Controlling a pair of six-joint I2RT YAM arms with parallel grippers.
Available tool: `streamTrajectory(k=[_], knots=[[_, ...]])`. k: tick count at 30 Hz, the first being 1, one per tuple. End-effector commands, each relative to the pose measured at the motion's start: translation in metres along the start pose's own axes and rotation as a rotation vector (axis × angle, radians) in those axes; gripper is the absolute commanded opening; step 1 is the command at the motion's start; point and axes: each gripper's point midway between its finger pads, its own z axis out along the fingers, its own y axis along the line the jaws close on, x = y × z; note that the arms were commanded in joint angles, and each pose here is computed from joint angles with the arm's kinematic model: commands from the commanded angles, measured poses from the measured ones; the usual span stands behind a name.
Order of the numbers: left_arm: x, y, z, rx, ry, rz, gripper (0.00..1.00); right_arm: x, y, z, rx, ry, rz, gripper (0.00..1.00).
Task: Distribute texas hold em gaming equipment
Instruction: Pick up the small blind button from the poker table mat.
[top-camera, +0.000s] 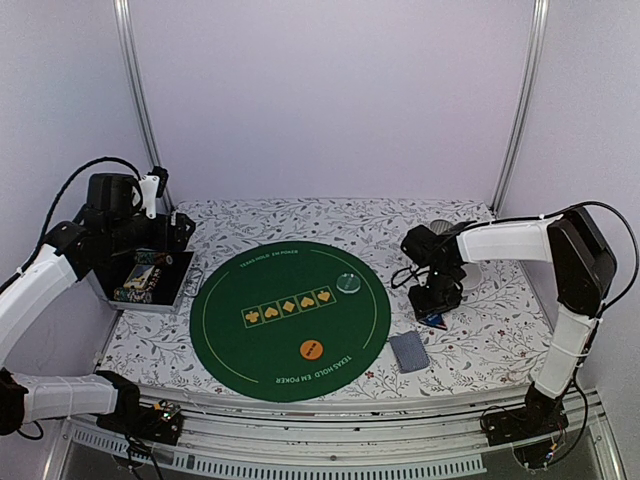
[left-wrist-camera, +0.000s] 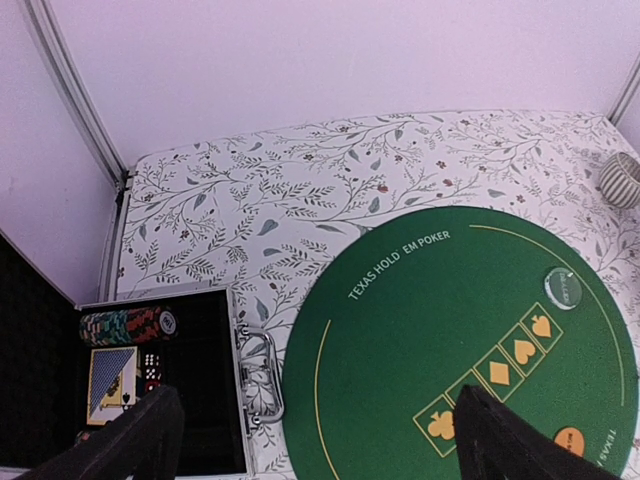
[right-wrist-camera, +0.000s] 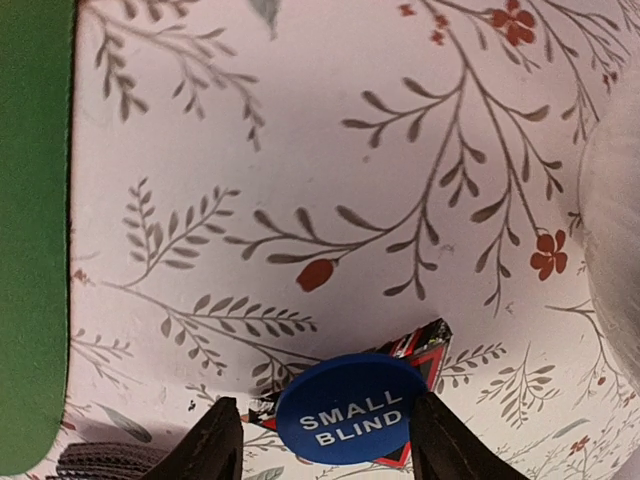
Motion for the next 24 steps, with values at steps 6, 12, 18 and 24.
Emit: streamTrajectory(k=[6, 12, 18, 24], knots=[[-0.004, -0.007, -0.002, 0.022, -0.026, 0.018, 0.96, 0.022, -0.009, -0.003, 0.061, 0.063, 0.012, 0.72], [-0.005, -0.008, -0.003, 0.023, -0.029, 0.02, 0.96, 0.019, -0.017, 0.003, 0.053, 0.059, 0.056, 0.82], [-0.004, -0.008, -0.003, 0.019, -0.03, 0.025, 0.96, 0.017, -0.014, 0.012, 0.035, 0.068, 0.048, 0.77], [-0.003, -0.008, -0.003, 0.018, -0.03, 0.027, 0.96, 0.016, -0.013, 0.01, 0.026, 0.064, 0.038, 0.63]])
